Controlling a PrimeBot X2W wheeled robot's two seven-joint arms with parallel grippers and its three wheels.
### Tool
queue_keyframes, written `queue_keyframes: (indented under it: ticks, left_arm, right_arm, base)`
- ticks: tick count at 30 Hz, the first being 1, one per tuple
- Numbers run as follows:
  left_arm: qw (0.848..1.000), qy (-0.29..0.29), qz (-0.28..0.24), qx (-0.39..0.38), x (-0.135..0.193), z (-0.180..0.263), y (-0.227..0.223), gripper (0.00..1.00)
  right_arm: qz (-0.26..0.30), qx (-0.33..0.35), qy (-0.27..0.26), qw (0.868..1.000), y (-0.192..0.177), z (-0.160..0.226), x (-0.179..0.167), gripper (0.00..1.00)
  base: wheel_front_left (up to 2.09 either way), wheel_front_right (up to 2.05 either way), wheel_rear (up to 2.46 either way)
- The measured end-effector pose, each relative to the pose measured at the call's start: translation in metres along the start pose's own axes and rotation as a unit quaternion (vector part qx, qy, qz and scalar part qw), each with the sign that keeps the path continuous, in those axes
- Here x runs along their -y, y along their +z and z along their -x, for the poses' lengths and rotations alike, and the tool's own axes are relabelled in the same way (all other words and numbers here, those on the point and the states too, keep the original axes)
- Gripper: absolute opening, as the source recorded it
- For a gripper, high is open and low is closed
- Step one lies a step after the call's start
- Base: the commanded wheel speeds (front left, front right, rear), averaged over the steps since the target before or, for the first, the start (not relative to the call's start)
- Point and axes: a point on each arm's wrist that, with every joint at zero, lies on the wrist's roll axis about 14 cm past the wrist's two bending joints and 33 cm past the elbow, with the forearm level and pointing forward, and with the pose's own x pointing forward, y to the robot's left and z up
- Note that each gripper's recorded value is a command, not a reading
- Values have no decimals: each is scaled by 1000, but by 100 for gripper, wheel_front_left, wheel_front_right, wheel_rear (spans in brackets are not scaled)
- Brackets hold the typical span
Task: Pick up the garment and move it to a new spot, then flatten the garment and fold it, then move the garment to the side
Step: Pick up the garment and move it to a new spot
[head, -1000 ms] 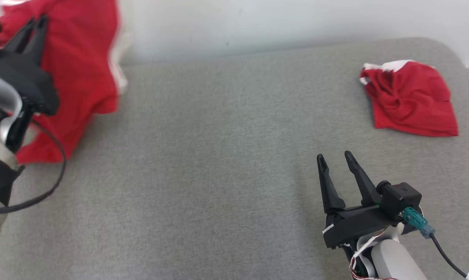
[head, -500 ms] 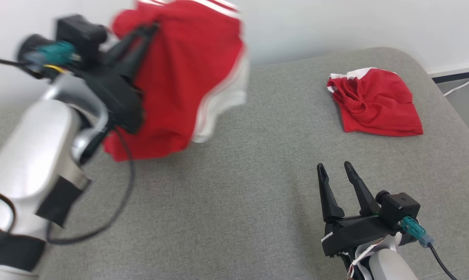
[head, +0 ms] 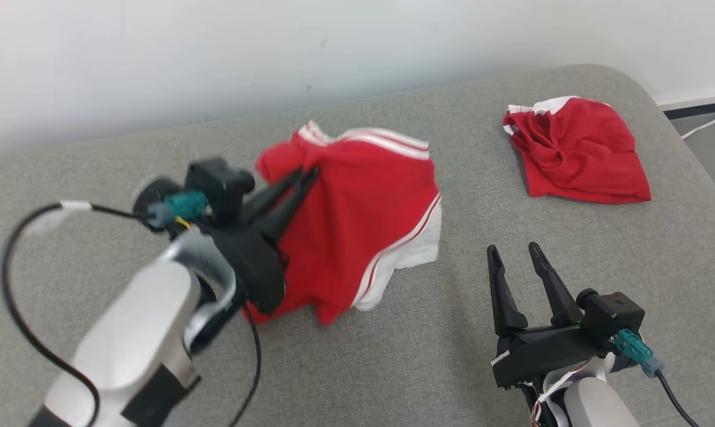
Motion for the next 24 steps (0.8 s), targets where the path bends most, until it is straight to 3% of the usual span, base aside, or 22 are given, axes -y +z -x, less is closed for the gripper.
queue_keyframes:
  ticks: [13,14,15,16,24]
  left_arm:
    - [995,-45,86,-23,60,-11,-68,0]
    - [995,-48,90,-19,64,-13,-70,11]
    - [994,-51,93,-14,67,-14,-70,62]
    - [994,-53,91,-12,70,-14,-71,100]
    - [996,-29,80,38,66,-5,-54,100]
  right_arm:
    - [4,-6,-9,1000,-4,0,8,100]
    - [5,-7,-11,1000,-5,1,10,100]
    - [5,-8,-12,1000,-5,1,11,100]
    - [5,-9,-12,1000,-6,1,11,100]
    - [4,-11,-6,1000,-7,1,7,100]
  base:
    - [0,0,0]
    - [0,0,0]
    - [0,0,0]
    - [0,0,0]
    - [0,0,0]
